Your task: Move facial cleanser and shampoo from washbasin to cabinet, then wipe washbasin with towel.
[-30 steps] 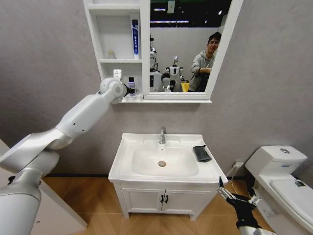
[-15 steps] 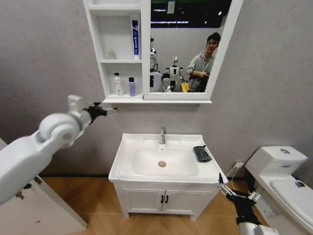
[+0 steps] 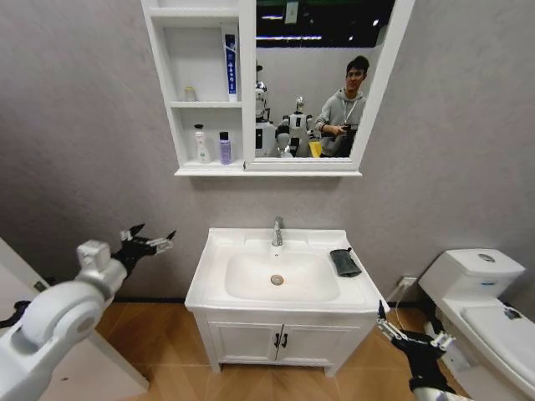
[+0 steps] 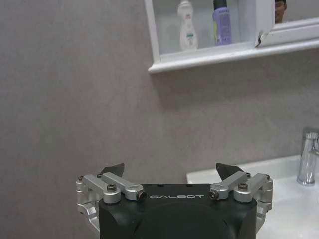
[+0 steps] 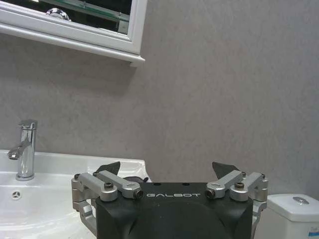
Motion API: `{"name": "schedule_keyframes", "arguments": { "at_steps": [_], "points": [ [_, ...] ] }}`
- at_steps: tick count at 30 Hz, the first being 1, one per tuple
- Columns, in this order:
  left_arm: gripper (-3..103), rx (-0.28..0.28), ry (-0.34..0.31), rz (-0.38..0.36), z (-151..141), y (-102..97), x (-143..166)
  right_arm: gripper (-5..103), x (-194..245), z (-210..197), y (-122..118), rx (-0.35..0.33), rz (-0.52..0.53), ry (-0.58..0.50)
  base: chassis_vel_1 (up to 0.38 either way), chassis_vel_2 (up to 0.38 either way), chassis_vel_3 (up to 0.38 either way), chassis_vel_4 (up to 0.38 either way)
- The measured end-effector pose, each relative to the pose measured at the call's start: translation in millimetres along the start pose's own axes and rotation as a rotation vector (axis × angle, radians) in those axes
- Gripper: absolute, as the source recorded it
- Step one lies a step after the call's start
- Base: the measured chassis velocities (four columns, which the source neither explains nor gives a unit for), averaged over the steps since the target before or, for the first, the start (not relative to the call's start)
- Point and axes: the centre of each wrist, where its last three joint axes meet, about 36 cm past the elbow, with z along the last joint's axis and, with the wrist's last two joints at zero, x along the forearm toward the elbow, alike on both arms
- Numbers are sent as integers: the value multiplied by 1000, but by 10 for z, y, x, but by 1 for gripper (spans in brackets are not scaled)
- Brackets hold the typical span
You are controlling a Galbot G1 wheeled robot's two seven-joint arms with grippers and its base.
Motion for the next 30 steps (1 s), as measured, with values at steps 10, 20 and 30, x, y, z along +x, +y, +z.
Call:
{"name": "schedule_keyframes", "arguments": {
  "at_steps": [10,20,30],
  "points": [
    [100,98,41,-52,559,-170,619,100,46,98,65,-40,-140,59,0,0,0,0],
    [100,123,23,-11,521,-458,600,100,46,45,185,-54,-200,17,0,0,0,0],
    [100,123,24,-10,523,-456,579,100,45,113,265,-64,-204,15,0,0,0,0]
  ]
}}
